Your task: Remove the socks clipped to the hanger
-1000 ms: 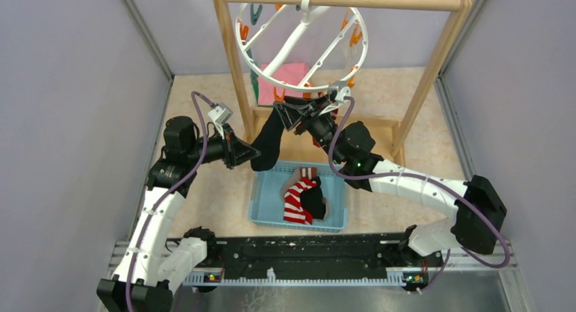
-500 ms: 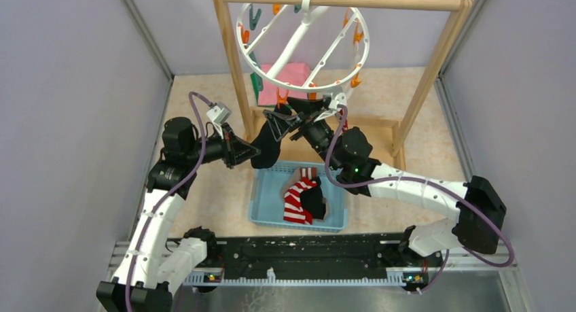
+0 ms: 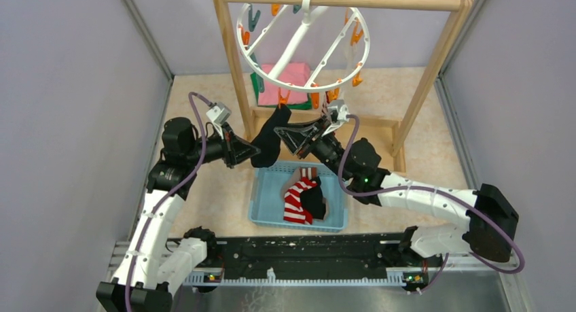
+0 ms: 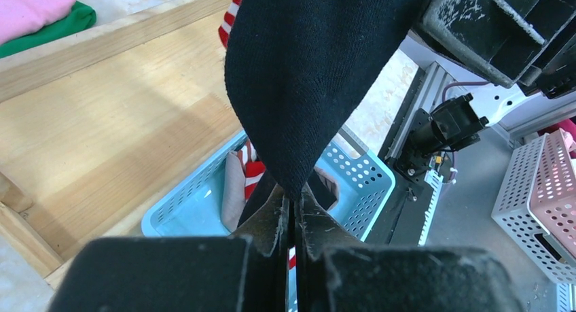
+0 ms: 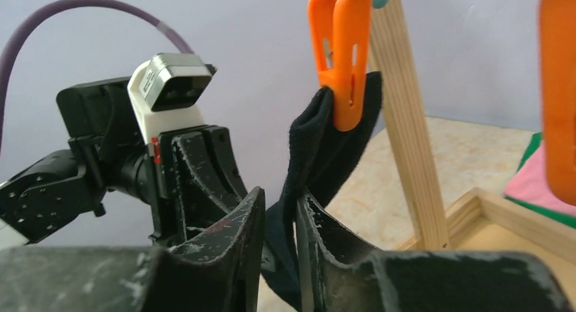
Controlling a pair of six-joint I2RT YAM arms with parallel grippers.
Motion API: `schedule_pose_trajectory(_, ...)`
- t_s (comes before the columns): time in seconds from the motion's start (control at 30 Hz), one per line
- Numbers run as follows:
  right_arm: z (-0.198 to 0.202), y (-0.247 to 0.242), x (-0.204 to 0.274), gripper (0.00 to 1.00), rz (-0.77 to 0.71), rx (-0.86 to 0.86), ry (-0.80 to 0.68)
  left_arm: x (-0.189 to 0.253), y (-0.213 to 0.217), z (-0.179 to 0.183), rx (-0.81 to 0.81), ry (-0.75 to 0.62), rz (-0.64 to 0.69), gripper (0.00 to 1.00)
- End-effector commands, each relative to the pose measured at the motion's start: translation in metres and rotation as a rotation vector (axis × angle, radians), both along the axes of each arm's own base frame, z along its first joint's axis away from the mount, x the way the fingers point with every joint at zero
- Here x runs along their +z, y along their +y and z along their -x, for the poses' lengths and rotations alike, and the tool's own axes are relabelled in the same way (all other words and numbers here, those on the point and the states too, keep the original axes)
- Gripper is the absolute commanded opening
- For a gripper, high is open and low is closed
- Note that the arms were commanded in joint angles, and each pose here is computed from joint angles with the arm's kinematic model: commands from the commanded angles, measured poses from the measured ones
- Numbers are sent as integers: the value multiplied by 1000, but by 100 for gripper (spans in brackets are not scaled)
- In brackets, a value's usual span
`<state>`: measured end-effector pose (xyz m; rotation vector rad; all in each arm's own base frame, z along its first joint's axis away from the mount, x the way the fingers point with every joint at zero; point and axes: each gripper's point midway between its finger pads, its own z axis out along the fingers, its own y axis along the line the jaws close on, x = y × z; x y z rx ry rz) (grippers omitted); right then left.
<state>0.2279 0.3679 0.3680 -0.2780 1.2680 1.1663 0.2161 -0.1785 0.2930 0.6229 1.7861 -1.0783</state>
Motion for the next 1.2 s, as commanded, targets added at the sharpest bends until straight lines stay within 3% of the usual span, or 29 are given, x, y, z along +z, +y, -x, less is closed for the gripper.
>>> schedule_pose_trajectory(0.0, 14, 13, 23, 20, -52, 102, -17, 20, -4, 2, -32, -72, 21, 7)
schedule_pose_trajectory(0.03, 15, 15, 21, 18, -51, 112, -9, 22, -4, 1, -33, -75, 22, 11)
schedule_pose_trajectory(0.07, 15, 15, 18, 15, -47, 114, -6, 26, -4, 2, -39, -84, 24, 26)
schedule_pose_trajectory(0.13, 15, 15, 13, 7, -38, 113, 2, 37, -4, 0, -38, -117, 22, 73)
schedule_pose_trajectory(0.2, 15, 15, 10, 4, -31, 112, 10, 54, -4, -4, -33, -164, 22, 87)
schedule_pose_trajectory(0.6, 5, 47, 11, 1, -8, 155, 21, 154, -10, -53, 55, -259, 135, 87)
schedule_pose_trajectory(0.97, -7, 63, 16, 0, 0, 144, 19, 165, -29, -75, 49, -295, 127, 90)
schedule_pose_trajectory(1.17, -13, 72, 12, 0, 11, 137, 31, 167, -29, -86, 103, -341, 80, 86)
